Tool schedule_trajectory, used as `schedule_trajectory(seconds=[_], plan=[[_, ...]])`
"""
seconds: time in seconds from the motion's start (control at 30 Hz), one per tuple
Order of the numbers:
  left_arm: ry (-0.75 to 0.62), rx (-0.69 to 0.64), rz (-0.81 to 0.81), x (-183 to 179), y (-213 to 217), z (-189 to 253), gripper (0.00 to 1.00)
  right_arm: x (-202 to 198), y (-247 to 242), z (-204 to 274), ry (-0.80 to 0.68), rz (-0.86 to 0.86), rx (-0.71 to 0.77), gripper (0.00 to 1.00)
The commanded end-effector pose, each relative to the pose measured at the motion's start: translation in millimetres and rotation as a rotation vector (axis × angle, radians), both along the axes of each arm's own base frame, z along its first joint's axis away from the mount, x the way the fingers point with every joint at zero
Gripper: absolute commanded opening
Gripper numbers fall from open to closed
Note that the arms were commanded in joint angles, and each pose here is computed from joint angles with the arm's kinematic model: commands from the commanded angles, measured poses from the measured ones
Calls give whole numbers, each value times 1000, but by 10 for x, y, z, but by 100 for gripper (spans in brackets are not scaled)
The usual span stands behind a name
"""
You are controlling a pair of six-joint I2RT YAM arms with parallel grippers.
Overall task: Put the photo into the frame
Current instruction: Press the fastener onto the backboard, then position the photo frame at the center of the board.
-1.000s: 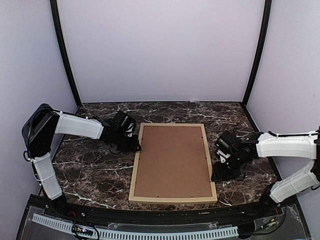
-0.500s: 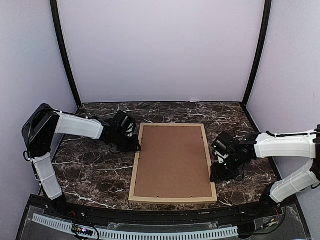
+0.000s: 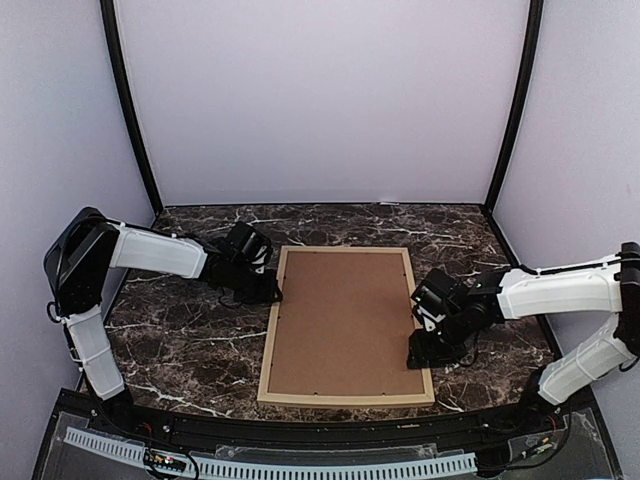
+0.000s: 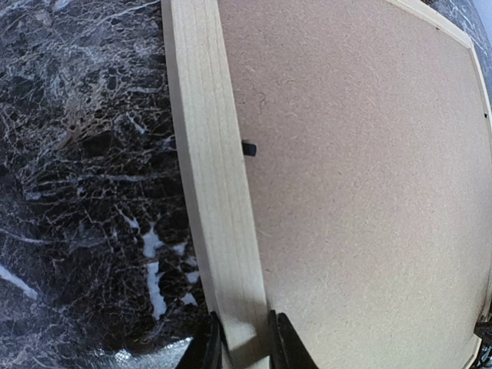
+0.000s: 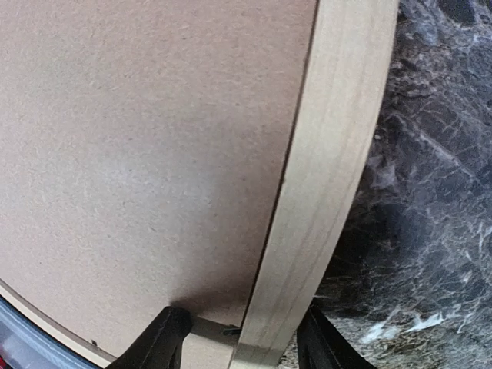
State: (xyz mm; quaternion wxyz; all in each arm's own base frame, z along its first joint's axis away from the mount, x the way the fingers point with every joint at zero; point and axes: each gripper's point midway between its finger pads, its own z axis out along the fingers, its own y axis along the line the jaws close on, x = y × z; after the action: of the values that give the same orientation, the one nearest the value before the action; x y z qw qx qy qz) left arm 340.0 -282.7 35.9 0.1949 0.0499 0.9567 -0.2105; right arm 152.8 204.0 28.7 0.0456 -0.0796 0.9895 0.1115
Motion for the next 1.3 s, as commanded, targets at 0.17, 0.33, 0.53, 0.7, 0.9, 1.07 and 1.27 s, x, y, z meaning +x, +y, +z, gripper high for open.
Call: schedule_trajectory(seconds=[0.17, 0.33, 0.53, 0.7, 0.9, 1.07, 1.27], plan=[[95, 61, -46, -274, 67, -337, 6, -28, -1, -47, 15, -4, -24, 52], [90, 62, -48, -278, 68, -328, 6, 264, -55, 216, -75, -66, 18, 54], [81, 63, -46, -280, 91, -303, 7, 677, -289, 321, -150, -164, 71, 55], [71, 60, -49, -273, 88, -253, 8, 966, -332, 283, -180, -180, 110, 54], [63, 64, -50, -247, 86, -214, 13, 1162, -210, 233, -168, -161, 163, 53], [55, 65, -49, -239, 86, -195, 16, 1055, -218, 240, -155, -158, 188, 52], [50, 67, -47, -213, 79, -189, 21, 776, -210, 137, -97, -153, 225, 51]])
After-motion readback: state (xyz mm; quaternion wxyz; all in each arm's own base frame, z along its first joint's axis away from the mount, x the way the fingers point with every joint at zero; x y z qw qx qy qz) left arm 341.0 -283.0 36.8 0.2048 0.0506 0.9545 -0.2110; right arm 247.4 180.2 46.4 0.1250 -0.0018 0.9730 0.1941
